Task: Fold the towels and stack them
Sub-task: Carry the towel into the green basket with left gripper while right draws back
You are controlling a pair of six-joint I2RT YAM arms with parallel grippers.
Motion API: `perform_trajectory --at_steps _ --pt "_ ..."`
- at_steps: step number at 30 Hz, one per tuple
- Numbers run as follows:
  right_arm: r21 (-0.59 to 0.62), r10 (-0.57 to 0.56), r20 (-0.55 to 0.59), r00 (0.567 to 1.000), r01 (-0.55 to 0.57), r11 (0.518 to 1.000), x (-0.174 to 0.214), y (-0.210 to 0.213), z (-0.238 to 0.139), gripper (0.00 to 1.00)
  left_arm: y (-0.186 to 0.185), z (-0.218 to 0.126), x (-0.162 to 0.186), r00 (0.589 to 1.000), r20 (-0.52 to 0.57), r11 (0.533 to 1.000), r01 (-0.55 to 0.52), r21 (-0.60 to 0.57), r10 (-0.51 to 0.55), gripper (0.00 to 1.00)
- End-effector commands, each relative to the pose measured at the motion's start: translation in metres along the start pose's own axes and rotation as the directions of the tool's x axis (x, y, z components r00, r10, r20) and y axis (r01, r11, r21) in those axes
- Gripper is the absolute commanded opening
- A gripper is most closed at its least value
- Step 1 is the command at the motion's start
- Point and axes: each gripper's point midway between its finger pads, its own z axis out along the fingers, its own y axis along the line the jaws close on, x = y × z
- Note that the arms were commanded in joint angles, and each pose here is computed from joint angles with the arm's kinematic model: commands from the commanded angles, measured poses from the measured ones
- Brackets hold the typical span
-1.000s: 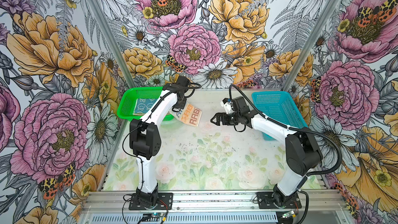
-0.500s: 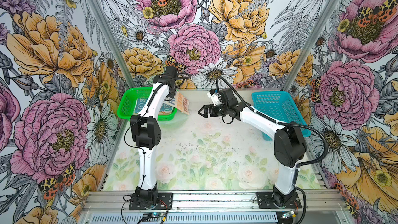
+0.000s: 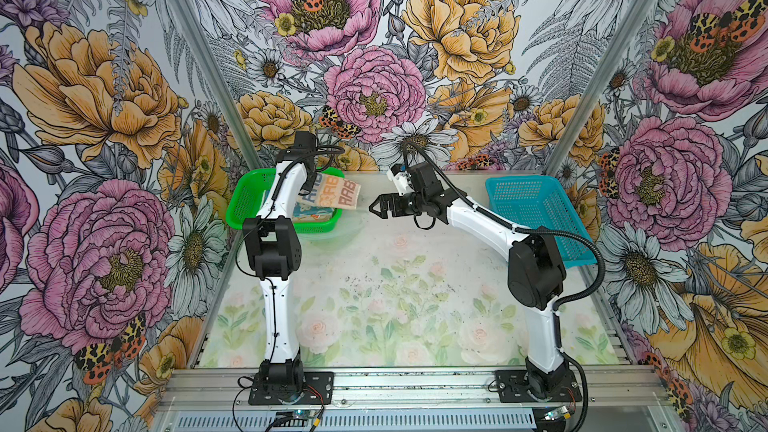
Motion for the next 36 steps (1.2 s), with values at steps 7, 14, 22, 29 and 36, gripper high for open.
perform_trajectory --at_steps 7,14,22,29,36 --pt "0.005 0.003 -0.02 1.0 -0.003 1.0 0.005 0.001 0.015 0.99 0.032 0.028 0.005 0.999 -0.02 0.996 0.034 -0.088 -0.036 0.0" --pt "0.002 0.026 -0.038 0.999 -0.026 1.0 0.011 -0.002 0.021 0.99 0.045 0.038 0.009 0.998 -0.022 0.993 0.06 -0.097 -0.062 0.0" --pt "-0.004 0.027 -0.035 0.999 -0.027 1.0 0.009 0.0 0.02 0.99 0.052 0.039 0.005 0.997 -0.009 0.992 0.079 -0.101 -0.081 0.0" --pt "-0.009 0.04 -0.039 0.998 -0.04 0.999 0.01 0.0 0.022 1.0 0.066 0.027 0.0 0.994 0.022 0.988 0.113 -0.107 -0.112 0.0" --pt "-0.013 0.033 -0.035 0.999 -0.034 0.999 0.007 0.002 0.022 0.99 0.064 0.038 0.01 0.994 -0.01 0.988 0.11 -0.107 -0.112 0.0"
